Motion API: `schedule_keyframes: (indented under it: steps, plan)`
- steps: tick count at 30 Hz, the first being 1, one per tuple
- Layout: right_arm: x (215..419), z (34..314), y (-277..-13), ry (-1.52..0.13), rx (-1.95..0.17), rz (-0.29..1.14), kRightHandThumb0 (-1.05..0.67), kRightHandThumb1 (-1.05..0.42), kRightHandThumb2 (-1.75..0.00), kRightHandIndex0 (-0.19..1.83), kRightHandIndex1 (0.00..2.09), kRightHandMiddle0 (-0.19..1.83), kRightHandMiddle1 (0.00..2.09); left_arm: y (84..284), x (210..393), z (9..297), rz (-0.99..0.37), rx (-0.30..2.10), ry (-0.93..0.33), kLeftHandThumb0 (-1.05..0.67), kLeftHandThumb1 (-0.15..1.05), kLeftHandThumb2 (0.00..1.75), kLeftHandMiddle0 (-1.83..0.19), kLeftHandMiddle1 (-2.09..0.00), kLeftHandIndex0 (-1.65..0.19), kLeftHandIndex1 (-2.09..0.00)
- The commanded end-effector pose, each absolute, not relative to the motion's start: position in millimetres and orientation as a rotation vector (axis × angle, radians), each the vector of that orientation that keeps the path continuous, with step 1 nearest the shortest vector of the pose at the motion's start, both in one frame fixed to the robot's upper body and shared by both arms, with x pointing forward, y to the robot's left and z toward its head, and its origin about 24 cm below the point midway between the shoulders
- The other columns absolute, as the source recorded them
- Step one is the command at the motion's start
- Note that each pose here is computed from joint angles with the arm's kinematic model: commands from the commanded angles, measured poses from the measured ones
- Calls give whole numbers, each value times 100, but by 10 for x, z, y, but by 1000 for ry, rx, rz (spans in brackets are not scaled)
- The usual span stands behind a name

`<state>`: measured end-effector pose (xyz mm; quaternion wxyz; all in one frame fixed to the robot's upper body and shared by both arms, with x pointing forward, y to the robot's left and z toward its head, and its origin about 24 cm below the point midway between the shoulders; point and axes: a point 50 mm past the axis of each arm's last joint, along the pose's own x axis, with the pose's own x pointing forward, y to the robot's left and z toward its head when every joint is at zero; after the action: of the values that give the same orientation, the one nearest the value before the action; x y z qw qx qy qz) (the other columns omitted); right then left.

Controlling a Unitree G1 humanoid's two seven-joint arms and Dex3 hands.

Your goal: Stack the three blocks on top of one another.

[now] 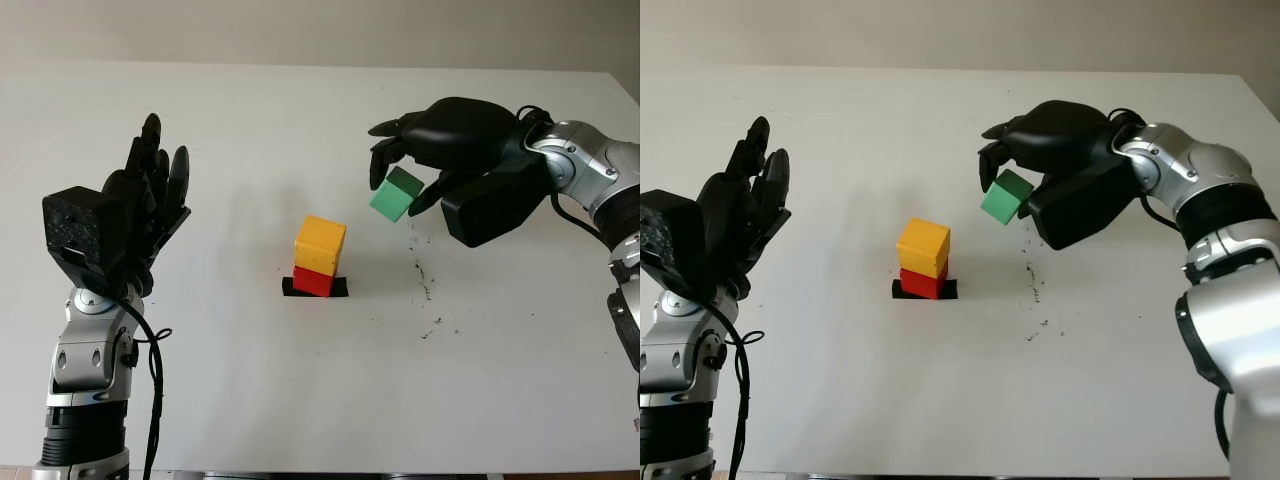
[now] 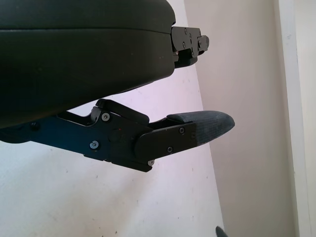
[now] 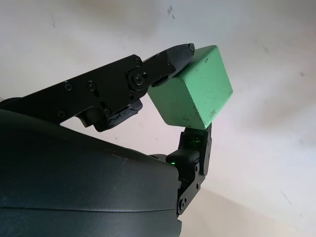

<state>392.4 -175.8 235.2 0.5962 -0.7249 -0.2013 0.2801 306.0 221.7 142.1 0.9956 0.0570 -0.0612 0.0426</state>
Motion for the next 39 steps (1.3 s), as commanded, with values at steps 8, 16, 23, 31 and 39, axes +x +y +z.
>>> schedule_keyframes:
  steps: [8, 16, 23, 31, 39]
  plan:
    - [3809, 2976, -1383, -608, -1655, 734, -43, -93, -5, 28, 6, 43, 142, 2186, 3058, 1416, 82, 124, -126, -61, 105, 61, 10, -5, 9, -5]
    - [3640, 3297, -1031, -659, -1707, 832, -45, -93, -5, 29, 6, 43, 148, 2140, 3065, 1406, 82, 116, -123, -62, 105, 61, 10, -5, 9, -5]
    - [3469, 3415, -762, -629, -1754, 926, -45, -94, -6, 28, 5, 39, 147, 2108, 3080, 1397, 83, 103, -133, -63, 105, 60, 11, -5, 10, -5]
    - [3363, 3419, -586, -645, -1770, 974, -46, -93, -5, 27, 5, 43, 147, 2095, 3094, 1386, 86, 85, -141, -61, 105, 61, 10, -6, 9, -5]
    - [3329, 3352, -551, -618, -1790, 1024, -46, -95, -6, 25, 4, 41, 142, 2109, 3085, 1396, 87, 84, -149, -61, 105, 62, 9, -6, 9, -5]
